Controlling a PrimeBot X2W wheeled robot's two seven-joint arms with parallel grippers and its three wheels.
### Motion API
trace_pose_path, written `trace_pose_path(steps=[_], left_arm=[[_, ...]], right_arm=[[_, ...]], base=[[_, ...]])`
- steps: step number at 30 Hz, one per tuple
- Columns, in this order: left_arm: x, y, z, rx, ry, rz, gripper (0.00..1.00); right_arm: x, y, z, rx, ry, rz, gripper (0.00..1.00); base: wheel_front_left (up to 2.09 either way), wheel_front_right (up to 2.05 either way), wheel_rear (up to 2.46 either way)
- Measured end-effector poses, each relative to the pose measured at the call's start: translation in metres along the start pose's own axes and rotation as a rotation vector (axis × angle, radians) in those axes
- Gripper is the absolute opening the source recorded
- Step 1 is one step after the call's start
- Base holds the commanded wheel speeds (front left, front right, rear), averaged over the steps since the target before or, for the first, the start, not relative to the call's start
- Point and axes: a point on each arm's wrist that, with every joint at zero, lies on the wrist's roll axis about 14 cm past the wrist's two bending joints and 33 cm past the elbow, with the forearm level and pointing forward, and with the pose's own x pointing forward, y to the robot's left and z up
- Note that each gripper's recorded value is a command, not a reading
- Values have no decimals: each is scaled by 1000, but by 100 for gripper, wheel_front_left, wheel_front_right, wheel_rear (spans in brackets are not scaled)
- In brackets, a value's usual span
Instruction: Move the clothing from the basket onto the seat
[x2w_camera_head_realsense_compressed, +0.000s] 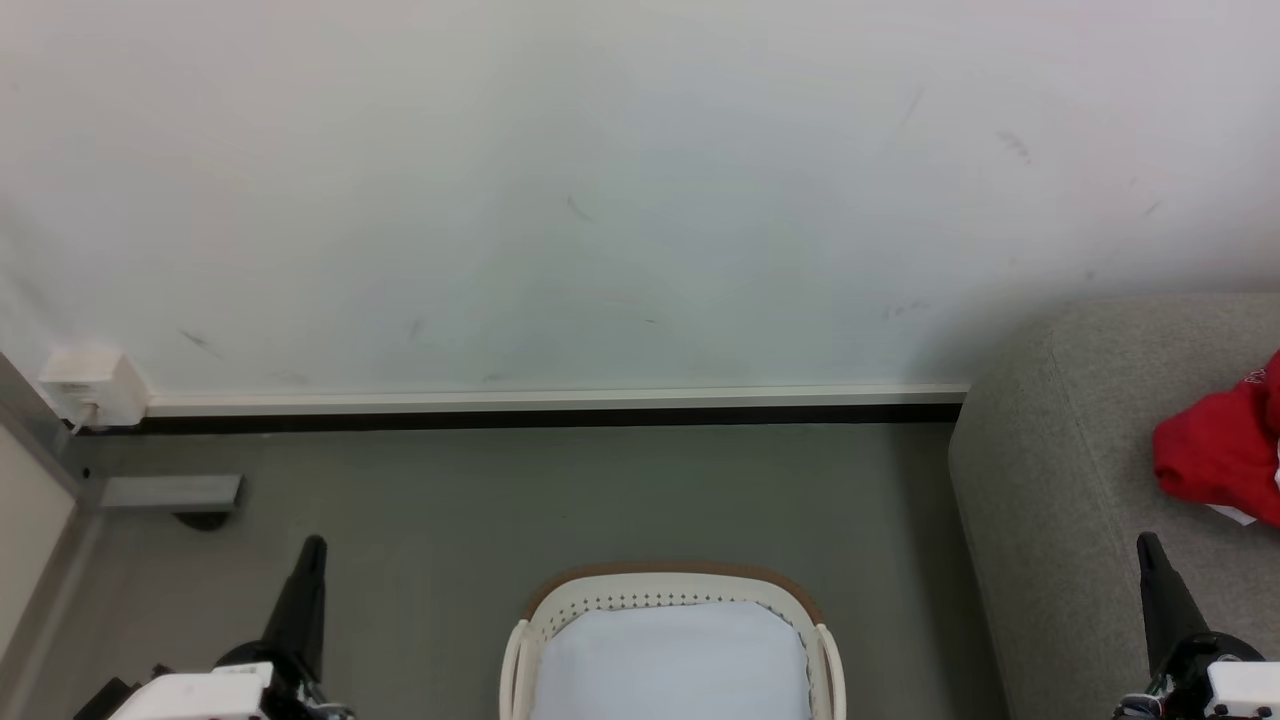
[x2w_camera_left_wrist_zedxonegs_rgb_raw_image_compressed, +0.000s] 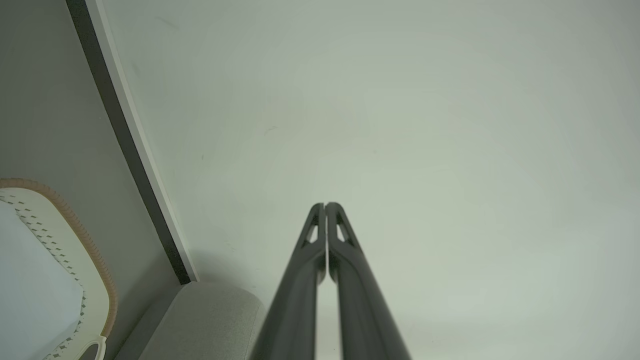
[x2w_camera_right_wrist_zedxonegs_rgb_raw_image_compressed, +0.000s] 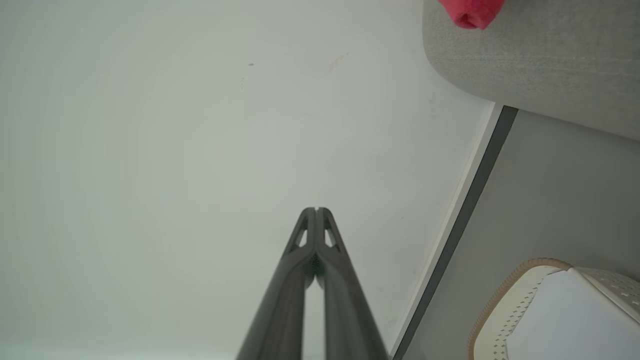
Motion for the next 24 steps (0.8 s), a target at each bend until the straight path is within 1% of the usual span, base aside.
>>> trace_pose_path(steps=[24], left_arm=[[0, 0, 0, 0, 0, 0, 0]], right_arm=[[0, 0, 0, 1, -1, 0, 0]], base=[[0, 0, 0]])
